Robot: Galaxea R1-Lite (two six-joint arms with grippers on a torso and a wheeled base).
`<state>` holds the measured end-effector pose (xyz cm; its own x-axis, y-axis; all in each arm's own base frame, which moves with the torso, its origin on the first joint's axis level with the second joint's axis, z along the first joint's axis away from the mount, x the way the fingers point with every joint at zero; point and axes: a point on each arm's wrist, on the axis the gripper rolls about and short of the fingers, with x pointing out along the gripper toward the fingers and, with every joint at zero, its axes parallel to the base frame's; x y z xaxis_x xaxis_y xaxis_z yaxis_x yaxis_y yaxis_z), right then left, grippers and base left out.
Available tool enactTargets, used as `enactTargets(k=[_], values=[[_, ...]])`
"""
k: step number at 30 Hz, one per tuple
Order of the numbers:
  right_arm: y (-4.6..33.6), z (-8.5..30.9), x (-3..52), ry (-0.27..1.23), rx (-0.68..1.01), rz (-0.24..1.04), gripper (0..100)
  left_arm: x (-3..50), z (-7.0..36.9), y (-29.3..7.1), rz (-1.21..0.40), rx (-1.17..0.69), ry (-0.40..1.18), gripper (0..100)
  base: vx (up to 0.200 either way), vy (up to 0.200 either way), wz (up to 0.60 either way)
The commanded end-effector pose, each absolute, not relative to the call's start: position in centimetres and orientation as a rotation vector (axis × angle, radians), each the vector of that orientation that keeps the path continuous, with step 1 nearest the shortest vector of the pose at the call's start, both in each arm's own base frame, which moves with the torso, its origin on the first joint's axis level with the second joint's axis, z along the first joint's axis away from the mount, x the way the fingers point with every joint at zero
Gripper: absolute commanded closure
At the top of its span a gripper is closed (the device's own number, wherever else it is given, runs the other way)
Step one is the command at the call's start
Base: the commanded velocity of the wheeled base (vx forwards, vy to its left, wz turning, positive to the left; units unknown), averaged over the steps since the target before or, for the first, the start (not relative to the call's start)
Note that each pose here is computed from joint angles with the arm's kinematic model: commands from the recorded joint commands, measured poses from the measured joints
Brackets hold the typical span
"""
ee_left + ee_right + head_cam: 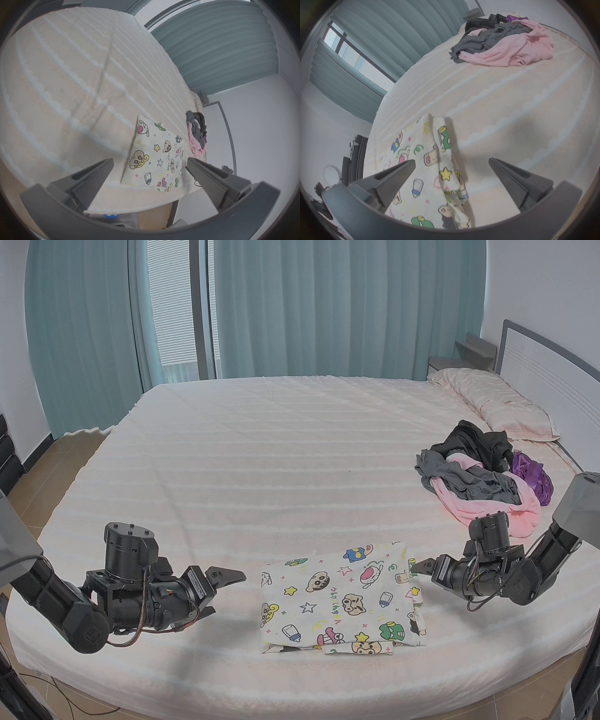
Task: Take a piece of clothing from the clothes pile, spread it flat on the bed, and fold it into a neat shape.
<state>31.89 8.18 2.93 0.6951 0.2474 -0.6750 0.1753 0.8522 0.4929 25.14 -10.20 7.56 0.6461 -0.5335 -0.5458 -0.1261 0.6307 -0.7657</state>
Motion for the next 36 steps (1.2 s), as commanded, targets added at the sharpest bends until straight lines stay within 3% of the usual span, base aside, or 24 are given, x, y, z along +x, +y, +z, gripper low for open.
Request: enactTargets(k=[1,6,20,26,36], values=[[8.5,3.2,30.2,0.836,0.555,0.057,0,25.2,6.9,-10.2,-0.258,-0.878,0.883,0,0.200,0.000,0.00],[8.5,2.6,29.4,0.844,0.552,0.062,0,25.1,6.7,-10.4,-0.256,-0.872,0.894,0,0.200,0.000,0.00],[9.1,-0.1,26.8,0.983,0.528,0.153,0,24.6,2.3,-14.5,-0.309,-0.675,1.031,0,0.000,0.000,0.00],[10.3,-1.2,26.7,1.021,0.508,0.179,0,25.7,0.5,-15.2,-0.305,-0.650,0.989,0,0.000,0.000,0.00],[11.2,-1.8,27.7,0.962,0.539,0.274,0,27.0,-0.4,-17.3,-0.354,-0.641,0.946,0,0.000,0.000,0.00]])
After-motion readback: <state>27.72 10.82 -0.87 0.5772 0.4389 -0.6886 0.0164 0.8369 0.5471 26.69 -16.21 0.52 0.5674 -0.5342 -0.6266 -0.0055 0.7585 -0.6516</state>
